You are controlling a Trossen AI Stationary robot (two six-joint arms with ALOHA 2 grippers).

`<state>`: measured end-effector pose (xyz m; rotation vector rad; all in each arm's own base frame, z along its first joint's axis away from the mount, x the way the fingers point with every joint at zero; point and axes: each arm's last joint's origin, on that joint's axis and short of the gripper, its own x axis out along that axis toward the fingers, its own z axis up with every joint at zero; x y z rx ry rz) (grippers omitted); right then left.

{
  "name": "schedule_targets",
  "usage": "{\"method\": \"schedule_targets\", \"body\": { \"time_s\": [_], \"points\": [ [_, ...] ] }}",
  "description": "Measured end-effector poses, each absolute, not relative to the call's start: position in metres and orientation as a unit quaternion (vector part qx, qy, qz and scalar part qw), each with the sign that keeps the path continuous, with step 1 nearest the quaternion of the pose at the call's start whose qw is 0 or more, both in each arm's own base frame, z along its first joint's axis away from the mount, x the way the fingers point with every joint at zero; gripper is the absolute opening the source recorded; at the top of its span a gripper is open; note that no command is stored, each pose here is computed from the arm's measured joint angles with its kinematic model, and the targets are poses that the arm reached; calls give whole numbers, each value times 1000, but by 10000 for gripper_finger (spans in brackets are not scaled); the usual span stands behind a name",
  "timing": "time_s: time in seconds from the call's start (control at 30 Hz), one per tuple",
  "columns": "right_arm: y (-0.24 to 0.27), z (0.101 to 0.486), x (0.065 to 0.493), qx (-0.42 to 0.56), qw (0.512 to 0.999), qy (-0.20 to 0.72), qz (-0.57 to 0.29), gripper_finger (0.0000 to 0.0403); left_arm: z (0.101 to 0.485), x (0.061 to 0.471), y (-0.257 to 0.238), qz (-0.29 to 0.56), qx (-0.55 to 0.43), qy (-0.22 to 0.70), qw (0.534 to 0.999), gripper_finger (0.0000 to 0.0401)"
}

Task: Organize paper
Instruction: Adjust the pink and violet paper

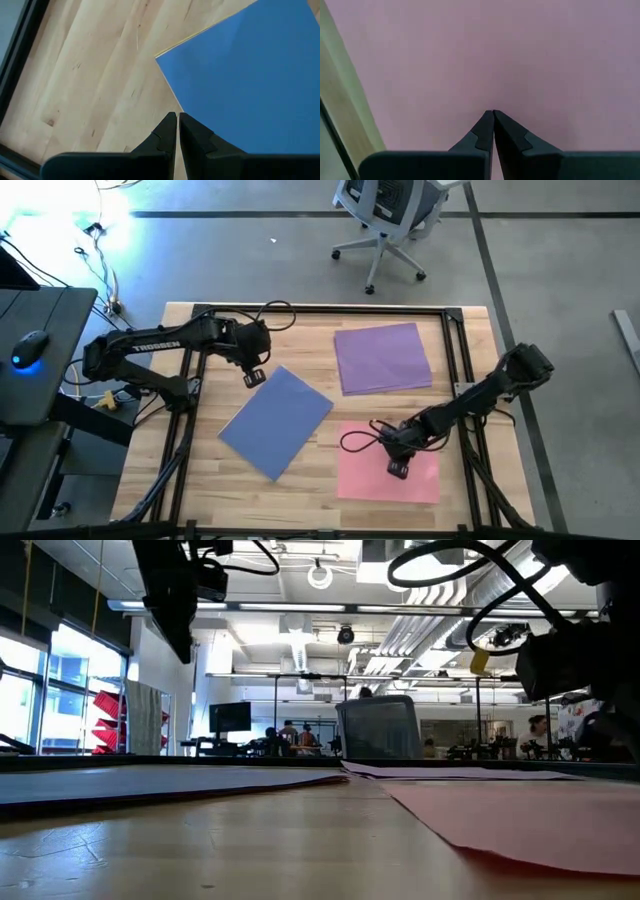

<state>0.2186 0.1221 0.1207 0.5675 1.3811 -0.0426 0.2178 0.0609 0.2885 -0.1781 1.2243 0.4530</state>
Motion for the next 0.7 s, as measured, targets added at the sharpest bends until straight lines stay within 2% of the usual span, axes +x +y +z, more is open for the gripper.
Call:
{"method": "schedule_targets", "body": {
  "time_s": [0.4,0.7],
  "points": [
    [121,120,219,197,753,628,30,0,289,218,61,212,-82,567,792,0],
    [123,126,224,229,746,625,11,0,289,218,61,213,-82,567,792,0]
  ]
}}
